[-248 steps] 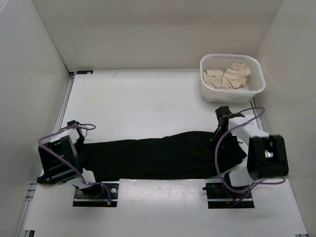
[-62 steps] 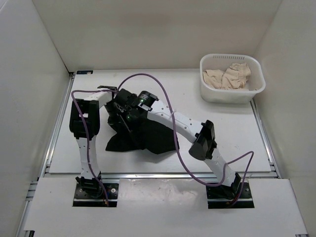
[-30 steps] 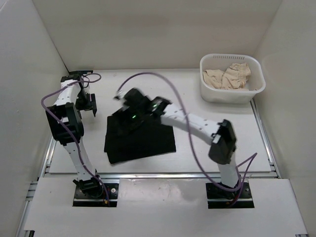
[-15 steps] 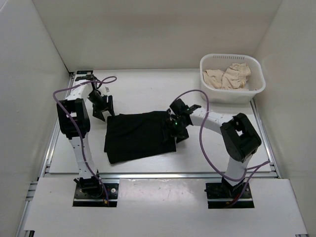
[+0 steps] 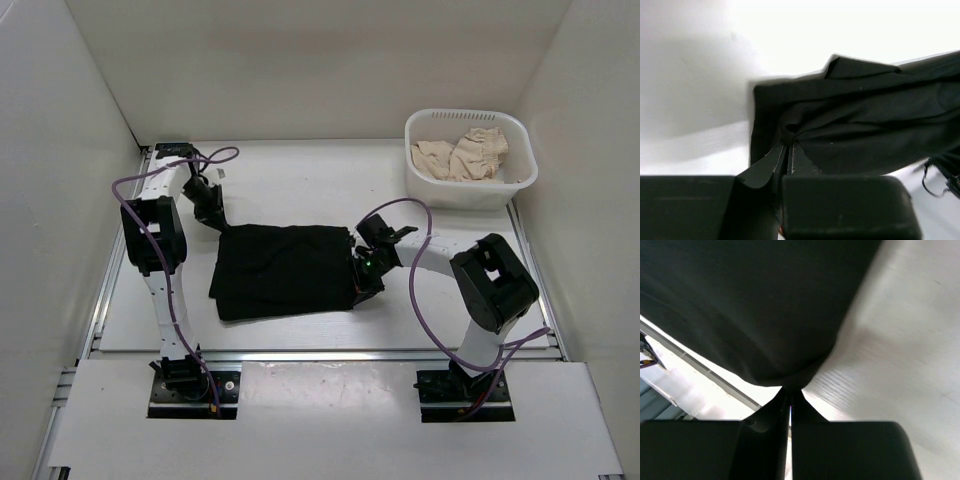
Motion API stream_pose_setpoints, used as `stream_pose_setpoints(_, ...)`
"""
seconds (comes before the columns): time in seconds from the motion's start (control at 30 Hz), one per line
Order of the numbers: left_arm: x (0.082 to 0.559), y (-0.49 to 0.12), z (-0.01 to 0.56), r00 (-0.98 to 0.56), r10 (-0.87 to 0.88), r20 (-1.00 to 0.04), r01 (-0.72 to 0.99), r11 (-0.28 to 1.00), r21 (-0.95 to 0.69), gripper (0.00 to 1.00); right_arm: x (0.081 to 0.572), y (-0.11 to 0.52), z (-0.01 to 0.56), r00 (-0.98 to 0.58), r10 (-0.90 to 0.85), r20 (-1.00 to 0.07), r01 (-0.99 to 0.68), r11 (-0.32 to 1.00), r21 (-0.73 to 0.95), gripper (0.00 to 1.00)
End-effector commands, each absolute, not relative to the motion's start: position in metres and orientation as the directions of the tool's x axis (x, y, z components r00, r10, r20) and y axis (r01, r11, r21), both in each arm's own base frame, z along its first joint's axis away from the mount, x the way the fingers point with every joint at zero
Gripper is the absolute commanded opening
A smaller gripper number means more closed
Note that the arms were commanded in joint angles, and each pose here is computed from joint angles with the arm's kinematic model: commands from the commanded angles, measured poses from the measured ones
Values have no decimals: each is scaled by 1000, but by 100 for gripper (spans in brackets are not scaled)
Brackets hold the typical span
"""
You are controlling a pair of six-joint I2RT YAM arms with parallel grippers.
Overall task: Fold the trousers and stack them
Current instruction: Fold the trousers
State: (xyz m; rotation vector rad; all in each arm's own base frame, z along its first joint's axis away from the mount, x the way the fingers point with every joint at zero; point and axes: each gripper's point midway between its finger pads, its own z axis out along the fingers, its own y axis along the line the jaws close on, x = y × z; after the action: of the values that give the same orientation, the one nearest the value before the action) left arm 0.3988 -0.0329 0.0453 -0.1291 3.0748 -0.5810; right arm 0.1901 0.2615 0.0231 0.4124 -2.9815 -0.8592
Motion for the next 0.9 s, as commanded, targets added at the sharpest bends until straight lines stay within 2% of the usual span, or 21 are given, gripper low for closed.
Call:
stream_pose_setpoints(0.0,434,-22,86,-979,-74,-188,-13,952,-306,14,188,260,21,-963,-261,-63,-249,786,566,0)
stream_pose_setpoints(0.17,458,-14,91,-959,-72,-273,2,965,-264,14,182,261,24,-947,-313,-70,-292,749,595,0)
stream_pose_setpoints(0.23,464,-19,89,-959,-63,-276,15,962,-272,14,177,260,26,-943,-331,-44,-289,744,603,0)
stream_pose_setpoints(0.27,463,-19,80,-964,-64,-257,9,962,-273,19,180,262,26,-940,-338,-48,-297,741,602,1)
stream_pose_setpoints(0.3,463,-21,80,-964,-64,-257,13,959,-285,31,180,264,30,-934,-353,-56,-311,726,613,10)
stream_pose_setpoints(0.33,463,-21,76,-967,-64,-248,10,958,-285,37,178,265,32,-931,-364,-44,-310,717,625,24)
stream_pose_setpoints(0.37,463,-21,76,-967,-64,-248,10,958,-285,45,184,269,36,-923,-376,-77,-338,701,627,60)
stream_pose_setpoints(0.43,463,-23,77,-967,-64,-248,12,956,-294,62,185,272,43,-920,-384,-80,-344,691,636,76)
stream_pose_setpoints(0.47,463,-23,86,-962,-64,-267,18,956,-292,65,191,270,50,-920,-380,-98,-352,687,636,85)
stream_pose_setpoints(0.57,464,-10,117,-940,-91,-329,11,955,-295,76,218,268,81,-924,-341,-170,-367,677,637,88)
stream_pose_setpoints(0.6,461,2,146,-915,-114,-387,2,958,-288,76,229,266,93,-922,-330,-204,-382,680,626,88)
stream_pose_setpoints(0.67,440,15,156,-912,-137,-387,-32,964,-265,80,263,262,124,-904,-311,-294,-425,732,532,88)
stream_pose_setpoints(0.7,429,19,180,-888,-141,-439,-31,968,-249,84,278,260,134,-880,-326,-346,-464,746,477,90)
stream_pose_setpoints(0.73,407,23,165,-909,-155,-387,-64,969,-238,86,301,266,163,-843,-321,-432,-504,753,423,90)
stream_pose_setpoints(0.8,382,21,168,-913,-156,-376,-71,971,-229,86,332,275,166,-809,-328,-489,-527,772,355,92)
stream_pose_setpoints(0.87,340,8,137,-959,-151,-240,-90,964,-250,85,366,304,171,-783,-313,-537,-550,752,363,93)
